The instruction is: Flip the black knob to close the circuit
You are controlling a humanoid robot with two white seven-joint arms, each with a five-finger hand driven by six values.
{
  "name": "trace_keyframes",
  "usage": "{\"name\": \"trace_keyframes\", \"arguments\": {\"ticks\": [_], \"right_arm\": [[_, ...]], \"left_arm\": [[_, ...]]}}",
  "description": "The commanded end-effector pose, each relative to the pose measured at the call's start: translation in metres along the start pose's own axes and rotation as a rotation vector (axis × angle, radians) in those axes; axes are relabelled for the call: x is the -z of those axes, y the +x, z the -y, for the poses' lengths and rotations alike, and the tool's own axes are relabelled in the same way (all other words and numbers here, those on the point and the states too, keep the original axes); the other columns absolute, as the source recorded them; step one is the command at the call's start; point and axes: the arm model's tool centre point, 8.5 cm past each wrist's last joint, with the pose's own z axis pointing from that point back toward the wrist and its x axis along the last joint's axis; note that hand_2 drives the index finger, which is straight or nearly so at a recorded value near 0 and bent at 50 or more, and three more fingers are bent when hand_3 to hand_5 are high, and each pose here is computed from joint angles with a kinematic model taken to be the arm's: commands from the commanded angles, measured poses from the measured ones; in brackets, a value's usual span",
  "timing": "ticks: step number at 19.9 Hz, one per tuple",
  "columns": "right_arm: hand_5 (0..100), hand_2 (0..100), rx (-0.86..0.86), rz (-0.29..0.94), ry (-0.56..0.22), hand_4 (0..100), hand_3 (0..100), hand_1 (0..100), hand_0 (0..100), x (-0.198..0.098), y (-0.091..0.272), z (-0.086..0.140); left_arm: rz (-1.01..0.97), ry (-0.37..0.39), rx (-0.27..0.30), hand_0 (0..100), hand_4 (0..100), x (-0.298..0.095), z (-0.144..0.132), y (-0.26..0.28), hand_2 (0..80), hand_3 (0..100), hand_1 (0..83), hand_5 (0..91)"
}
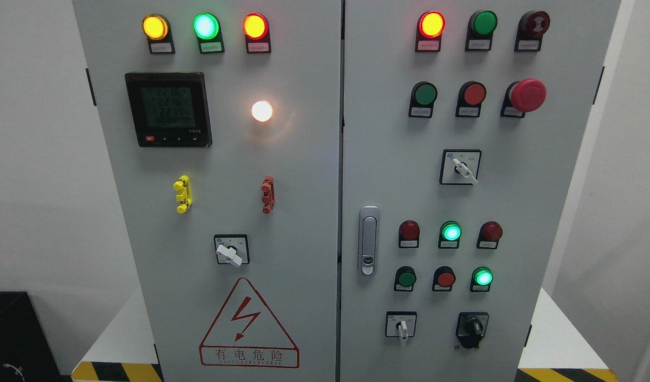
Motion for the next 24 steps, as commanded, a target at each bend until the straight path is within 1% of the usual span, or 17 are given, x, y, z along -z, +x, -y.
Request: {"name": "trace_keyframes", "arguments": {"ticks": [1,5,9,10,14,19,21,23,24], "right_arm": [[75,77,0.01,0.036,-0.16,77,94,1,0,0.008,0.033,0.053],[75,77,0.007,0.047,-0.166,77,94,3,0,0.008,0.043,0.054],[75,77,-0.005,0.061,-0.193,77,94,5,0,0.017,0.054,0.063],[75,77,-0.012,0.063,-0.181,77,94,5,0,0.02,0.056,0.063],[75,77,-0.04,0.064,-0.184,77,94,9,0,0.033,0.062,0.066],[75,77,-0.085,0.063,-0.185,77,94,16,0,0.041,0.065,0.065],[75,77,-0.089,0.059,-0.187,77,94,22,0,0.043,0.064,0.067],[75,77,-0.088,0.058,-0.186,77,94,23,0,0.045,0.064,0.067],[75,77,-0.086,0.06,-0.188,77,94,21,0,0.047,0.065,0.068]], "left_arm": [[-0.019,-0.007,0.042,0,0,-0.002,0.001,-0.007,0.0,0,0.0,0.0],[-0.019,-0.007,0.041,0,0,-0.002,0.0,-0.007,0.0,0,0.0,0.0],[-0.019,-0.007,0.042,0,0,-0.002,0.001,-0.007,0.0,0,0.0,0.0],[-0.02,-0.007,0.042,0,0,-0.002,0.001,-0.007,0.0,0,0.0,0.0],[-0.019,-0.007,0.041,0,0,-0.002,0.0,-0.007,0.0,0,0.0,0.0],[-0.019,-0.007,0.042,0,0,-0.002,0.001,-0.007,0.0,0,0.0,0.0],[-0.019,-0.007,0.041,0,0,-0.002,0.0,-0.007,0.0,0,0.0,0.0],[-0.02,-0.007,0.042,0,0,-0.002,0.001,-0.007,0.0,0,0.0,0.0],[-0.019,-0.007,0.042,0,0,-0.002,0.001,-0.007,0.0,0,0.0,0.0]]}}
